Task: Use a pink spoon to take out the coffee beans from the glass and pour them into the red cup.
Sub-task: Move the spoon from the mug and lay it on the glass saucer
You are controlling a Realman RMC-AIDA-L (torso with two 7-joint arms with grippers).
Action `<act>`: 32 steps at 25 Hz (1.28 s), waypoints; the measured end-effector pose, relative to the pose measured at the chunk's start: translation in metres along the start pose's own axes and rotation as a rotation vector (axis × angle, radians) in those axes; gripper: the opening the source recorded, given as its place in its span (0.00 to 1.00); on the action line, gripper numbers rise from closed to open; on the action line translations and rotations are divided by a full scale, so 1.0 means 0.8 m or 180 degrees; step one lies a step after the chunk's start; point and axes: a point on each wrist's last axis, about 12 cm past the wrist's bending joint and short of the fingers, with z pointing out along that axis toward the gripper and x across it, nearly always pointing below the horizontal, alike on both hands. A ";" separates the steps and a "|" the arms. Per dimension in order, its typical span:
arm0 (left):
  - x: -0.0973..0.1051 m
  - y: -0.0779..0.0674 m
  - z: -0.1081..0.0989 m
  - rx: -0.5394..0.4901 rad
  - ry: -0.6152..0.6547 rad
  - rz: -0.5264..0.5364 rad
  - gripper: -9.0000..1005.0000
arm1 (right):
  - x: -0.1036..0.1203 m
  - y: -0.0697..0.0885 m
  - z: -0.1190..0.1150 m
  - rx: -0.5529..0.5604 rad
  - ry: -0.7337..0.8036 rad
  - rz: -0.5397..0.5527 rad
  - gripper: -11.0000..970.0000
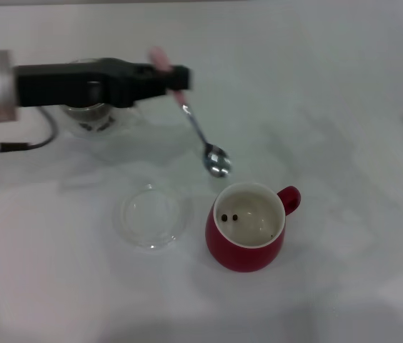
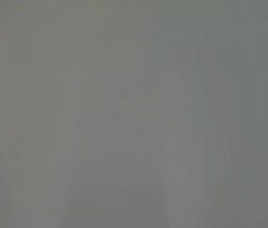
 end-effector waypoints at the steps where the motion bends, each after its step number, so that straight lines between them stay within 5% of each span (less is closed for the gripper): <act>1: 0.004 0.001 -0.013 -0.0040 -0.0094 -0.0048 0.14 | 0.000 0.000 0.001 -0.0004 -0.0004 -0.0001 0.76; 11: 0.076 0.011 -0.092 -0.0498 -0.0496 -0.0506 0.14 | -0.001 -0.006 0.003 0.0053 -0.0014 -0.0041 0.76; 32: 0.137 0.037 -0.083 -0.0939 -0.0329 -0.0966 0.14 | -0.002 0.001 -0.010 0.0101 -0.0014 -0.0005 0.76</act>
